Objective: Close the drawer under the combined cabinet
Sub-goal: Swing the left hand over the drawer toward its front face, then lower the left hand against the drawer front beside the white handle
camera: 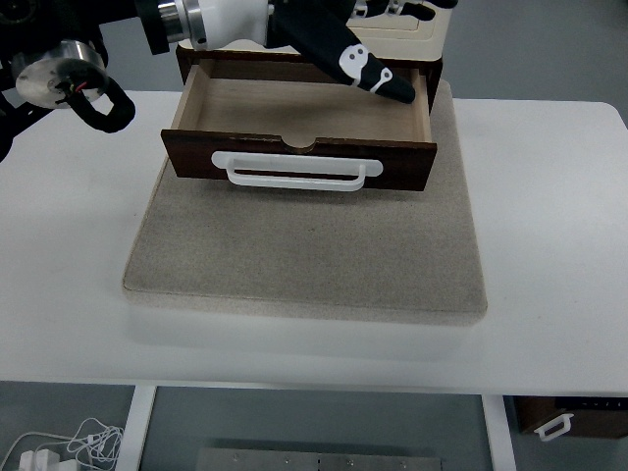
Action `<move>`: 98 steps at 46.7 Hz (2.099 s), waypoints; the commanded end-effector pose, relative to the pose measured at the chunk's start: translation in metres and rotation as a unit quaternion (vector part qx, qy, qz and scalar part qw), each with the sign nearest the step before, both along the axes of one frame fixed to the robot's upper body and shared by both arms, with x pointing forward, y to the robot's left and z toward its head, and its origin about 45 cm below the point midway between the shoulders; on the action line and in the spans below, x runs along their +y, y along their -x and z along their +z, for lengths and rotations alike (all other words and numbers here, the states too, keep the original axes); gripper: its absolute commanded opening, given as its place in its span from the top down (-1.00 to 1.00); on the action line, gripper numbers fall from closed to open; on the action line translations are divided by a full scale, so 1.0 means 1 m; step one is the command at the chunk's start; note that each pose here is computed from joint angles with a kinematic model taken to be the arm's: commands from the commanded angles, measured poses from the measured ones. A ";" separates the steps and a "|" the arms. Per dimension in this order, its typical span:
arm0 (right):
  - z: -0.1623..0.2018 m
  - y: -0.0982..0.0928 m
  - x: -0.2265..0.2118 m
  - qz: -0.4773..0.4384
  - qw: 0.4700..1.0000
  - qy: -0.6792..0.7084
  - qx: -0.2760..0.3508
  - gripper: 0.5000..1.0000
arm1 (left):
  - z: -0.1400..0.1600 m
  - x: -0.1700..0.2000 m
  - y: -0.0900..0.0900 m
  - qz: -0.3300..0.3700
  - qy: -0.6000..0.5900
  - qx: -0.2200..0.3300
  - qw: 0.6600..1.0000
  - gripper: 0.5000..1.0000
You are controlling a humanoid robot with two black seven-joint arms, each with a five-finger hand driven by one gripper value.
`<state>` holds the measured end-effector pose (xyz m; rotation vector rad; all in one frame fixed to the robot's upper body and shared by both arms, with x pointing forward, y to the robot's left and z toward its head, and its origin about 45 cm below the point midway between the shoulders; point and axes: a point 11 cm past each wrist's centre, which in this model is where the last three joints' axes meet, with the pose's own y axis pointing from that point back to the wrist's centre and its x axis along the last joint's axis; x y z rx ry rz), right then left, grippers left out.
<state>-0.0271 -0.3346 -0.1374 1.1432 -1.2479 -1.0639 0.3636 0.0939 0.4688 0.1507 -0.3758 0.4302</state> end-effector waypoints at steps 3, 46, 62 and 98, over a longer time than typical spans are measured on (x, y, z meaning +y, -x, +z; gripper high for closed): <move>0.000 0.000 0.000 0.000 1.000 0.000 0.000 -0.81 | -0.025 -0.012 0.011 -0.021 -0.050 0.013 0.998 -0.95; 0.000 0.000 0.000 0.000 1.000 0.000 0.000 -0.81 | -0.154 0.013 0.021 0.014 -0.360 0.124 0.925 -0.99; 0.000 0.000 0.000 0.000 1.000 0.000 0.000 -0.81 | -0.151 0.014 0.015 0.036 -0.339 0.158 0.927 -0.99; 0.000 0.000 0.000 0.000 1.000 0.000 0.000 -0.81 | -0.132 0.032 -0.027 0.093 -0.343 0.142 0.924 -0.99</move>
